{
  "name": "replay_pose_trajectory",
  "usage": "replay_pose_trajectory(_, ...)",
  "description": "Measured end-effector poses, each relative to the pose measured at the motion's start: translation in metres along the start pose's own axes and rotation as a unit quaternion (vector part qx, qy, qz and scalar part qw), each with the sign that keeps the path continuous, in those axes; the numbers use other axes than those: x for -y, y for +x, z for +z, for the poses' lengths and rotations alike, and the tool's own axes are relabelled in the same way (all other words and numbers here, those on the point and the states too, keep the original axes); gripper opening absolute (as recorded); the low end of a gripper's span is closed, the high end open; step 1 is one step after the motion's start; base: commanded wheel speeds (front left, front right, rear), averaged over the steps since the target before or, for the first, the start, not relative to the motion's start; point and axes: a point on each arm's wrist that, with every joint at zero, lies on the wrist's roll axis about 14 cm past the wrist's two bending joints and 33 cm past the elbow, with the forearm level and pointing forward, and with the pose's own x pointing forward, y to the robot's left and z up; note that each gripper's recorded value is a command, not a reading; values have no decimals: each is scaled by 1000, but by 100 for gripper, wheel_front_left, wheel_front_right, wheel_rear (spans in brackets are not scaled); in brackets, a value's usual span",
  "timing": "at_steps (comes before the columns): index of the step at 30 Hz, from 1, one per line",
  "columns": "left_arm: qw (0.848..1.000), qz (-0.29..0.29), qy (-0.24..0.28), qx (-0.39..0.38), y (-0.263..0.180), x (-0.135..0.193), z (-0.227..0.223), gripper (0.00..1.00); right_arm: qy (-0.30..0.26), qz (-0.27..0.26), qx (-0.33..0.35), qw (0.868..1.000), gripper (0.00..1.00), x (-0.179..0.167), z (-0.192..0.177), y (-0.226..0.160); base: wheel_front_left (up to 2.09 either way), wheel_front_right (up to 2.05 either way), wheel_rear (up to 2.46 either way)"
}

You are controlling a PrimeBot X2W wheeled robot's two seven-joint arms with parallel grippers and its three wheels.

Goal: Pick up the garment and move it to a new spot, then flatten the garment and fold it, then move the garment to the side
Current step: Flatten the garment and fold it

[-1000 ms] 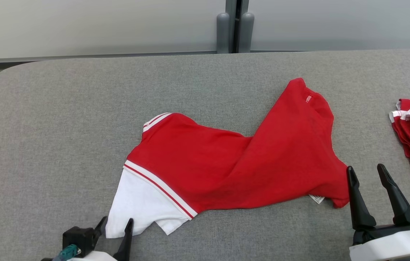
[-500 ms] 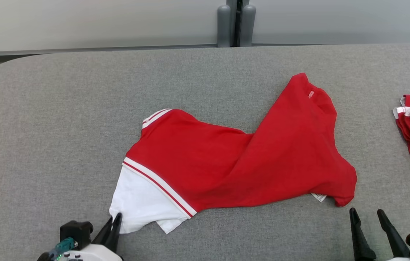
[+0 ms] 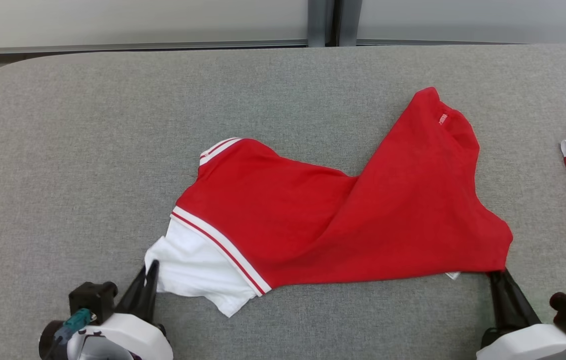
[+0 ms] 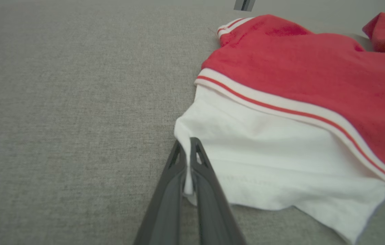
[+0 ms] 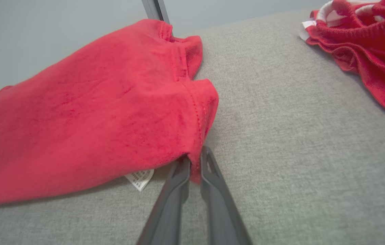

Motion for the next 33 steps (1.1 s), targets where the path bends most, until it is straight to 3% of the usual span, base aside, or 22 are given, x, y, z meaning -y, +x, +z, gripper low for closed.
replay_pose_trajectory(6, 994, 3, 12, 107, 5, -2, 61, 0, -35, 4, 68, 997, 0, 6, 43, 3, 0, 0, 0)
replay_pose_trajectory(13, 969, -19, 38, 244, -6, 14, 153, 0, -99, 27, 166, 981, 0, -3, 123, 0, 0, 0, 0)
replay_pose_trajectory(19, 922, -48, 58, 381, -41, 41, 246, 0, -155, 51, 268, 950, 0, -27, 211, -20, 0, 0, 0)
replay_pose_trajectory(27, 835, -87, 98, 535, -115, 78, 357, 0, -207, 67, 364, 905, 0, -55, 300, -62, 0, 0, 0)
replay_pose_trajectory(30, 817, -102, 118, 555, -130, 91, 379, 0, -207, 70, 376, 901, 0, -58, 314, -69, 0, 0, 0)
replay_pose_trajectory(33, 816, -115, 128, 552, -127, 100, 388, 0, -198, 72, 380, 901, 0, -58, 321, -68, 0, 0, 0)
